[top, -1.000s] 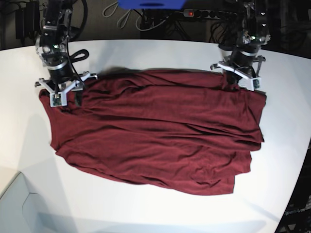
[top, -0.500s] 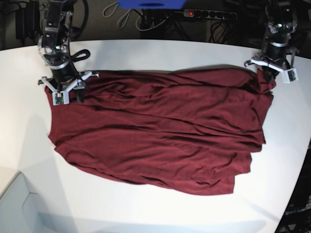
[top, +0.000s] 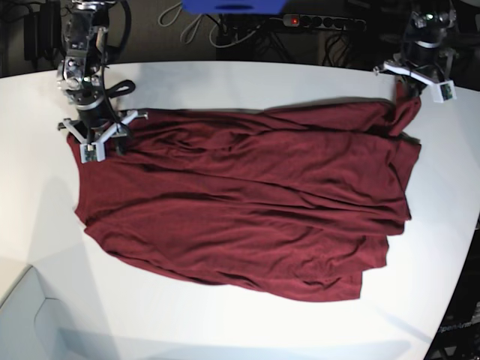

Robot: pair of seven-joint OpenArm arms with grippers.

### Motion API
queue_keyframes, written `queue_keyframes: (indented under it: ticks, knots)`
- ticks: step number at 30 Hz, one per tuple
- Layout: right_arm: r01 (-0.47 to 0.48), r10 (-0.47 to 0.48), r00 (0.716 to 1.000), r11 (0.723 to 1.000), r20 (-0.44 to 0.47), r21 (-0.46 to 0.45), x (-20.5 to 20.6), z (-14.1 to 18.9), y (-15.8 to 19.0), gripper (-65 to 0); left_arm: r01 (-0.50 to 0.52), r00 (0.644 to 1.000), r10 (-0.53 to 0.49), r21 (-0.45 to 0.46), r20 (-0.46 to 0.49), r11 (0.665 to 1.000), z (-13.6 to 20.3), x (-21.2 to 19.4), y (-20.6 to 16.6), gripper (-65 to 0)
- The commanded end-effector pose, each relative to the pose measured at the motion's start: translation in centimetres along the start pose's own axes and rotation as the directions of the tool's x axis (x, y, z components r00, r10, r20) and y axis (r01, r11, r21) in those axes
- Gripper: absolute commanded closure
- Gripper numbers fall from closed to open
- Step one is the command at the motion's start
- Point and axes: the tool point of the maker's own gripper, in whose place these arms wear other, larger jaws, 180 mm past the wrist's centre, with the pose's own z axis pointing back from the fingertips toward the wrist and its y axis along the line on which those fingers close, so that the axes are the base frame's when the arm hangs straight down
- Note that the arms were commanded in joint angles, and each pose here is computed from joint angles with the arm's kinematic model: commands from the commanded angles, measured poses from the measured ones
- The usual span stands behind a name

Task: Layout the t-shirt on the table in an organized manner, then fold the t-shirt properly
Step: 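Lift and pull the fabric outward with the left gripper, drawing out a sleeve, then lower the sleeve onto the table and release it with the left gripper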

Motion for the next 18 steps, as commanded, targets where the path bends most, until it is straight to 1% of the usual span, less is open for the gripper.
queue_keyframes:
  ticks: [1,4,6,8,11,16,18]
  knots:
    - [-0.007,0.008,0.998,1.0,0.056,-0.013,1.9,-0.1,-0.8,-25.9,0.015,0.999,-0.016,0.023,0.049,1.0,0.5,1.4,0.9,0.0]
    - [-0.008,0.009,0.998,1.0,0.059,-0.014,2.1,-0.2,-0.8,-25.9,0.045,0.998,-0.045,0.006,0.047,0.999,1.0,1.4,1.5,0.0]
    - [-0.008,0.009,0.998,1.0,0.059,-0.014,2.1,-0.2,-0.8,-25.9,0.046,0.997,-0.045,-0.005,0.056,0.999,1.3,1.5,1.8,0.0]
    - [-0.008,0.009,0.998,1.0,0.059,-0.014,2.1,-0.2,-0.8,-25.9,0.043,0.997,-0.044,0.01,0.066,0.999,1.7,1.7,2.9,0.0]
    - [-0.008,0.009,0.998,1.0,0.061,-0.014,2.1,-0.2,-0.9,-25.9,0.043,0.992,-0.046,0.029,0.116,0.999,1.8,3.3,4.0,0.0]
    - [-0.007,0.008,0.997,1.0,0.071,-0.016,2.6,-0.3,-1.0,-25.9,0.044,0.984,-0.059,0.091,0.167,0.995,2.8,5.1,6.9,0.0]
    - [-0.007,0.008,0.997,1.0,0.073,-0.016,2.7,-0.4,-1.0,-25.9,0.045,0.979,-0.063,0.097,0.191,0.994,2.9,6.0,7.3,0.0]
